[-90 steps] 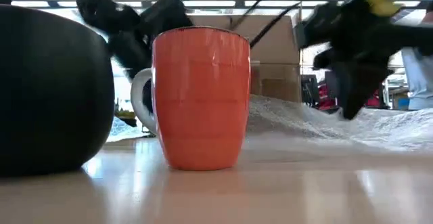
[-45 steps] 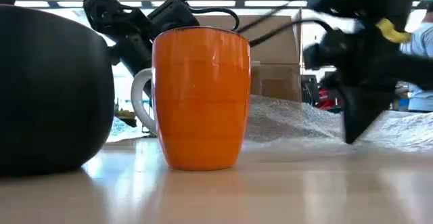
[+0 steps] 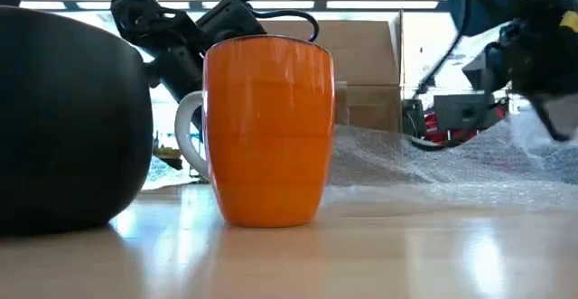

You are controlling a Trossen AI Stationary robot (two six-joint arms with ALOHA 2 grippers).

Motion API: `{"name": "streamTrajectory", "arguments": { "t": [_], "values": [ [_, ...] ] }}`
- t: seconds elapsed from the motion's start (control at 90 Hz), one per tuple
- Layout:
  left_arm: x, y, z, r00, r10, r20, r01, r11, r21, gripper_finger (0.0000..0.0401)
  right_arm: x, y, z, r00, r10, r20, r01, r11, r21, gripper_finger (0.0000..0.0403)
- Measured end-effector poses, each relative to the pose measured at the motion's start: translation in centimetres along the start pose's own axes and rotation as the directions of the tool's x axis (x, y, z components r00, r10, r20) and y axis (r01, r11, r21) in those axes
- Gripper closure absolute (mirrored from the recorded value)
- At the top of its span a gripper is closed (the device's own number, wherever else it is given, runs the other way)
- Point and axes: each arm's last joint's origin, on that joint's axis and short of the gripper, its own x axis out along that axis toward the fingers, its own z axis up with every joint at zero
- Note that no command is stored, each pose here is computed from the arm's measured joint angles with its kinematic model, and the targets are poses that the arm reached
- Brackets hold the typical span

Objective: Wrap mug
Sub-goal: Prepare the right transparent bubble wrap

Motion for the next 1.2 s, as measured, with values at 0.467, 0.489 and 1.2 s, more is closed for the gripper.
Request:
{"name": "streamTrajectory", "arguments": {
  "t": [0.467, 0.489, 1.2],
  "values": [
    [-1.2, -0.1, 1.0, 1.0, 0.009, 0.023, -0.009, 1.0, 0.023, 0.0401, -5.5, -2.4, -3.7, 0.873, -0.03, 0.487, -0.122, 0.953, 0.276, 0.0401],
    [-1.5, -0.1, 1.0, 1.0, 0.02, 0.018, -0.02, 1.0, 0.024, 0.0401, -5.7, -2.2, -3.9, 0.851, -0.01, 0.525, -0.151, 0.953, 0.263, 0.0401],
    [-3.5, 0.5, -0.5, 0.992, 0.108, -0.067, -0.114, 0.99, -0.088, 0.0401, -3.1, 6.3, -0.3, 0.568, 0.556, 0.606, -0.471, 0.824, -0.314, 0.0401]
  ]
}}
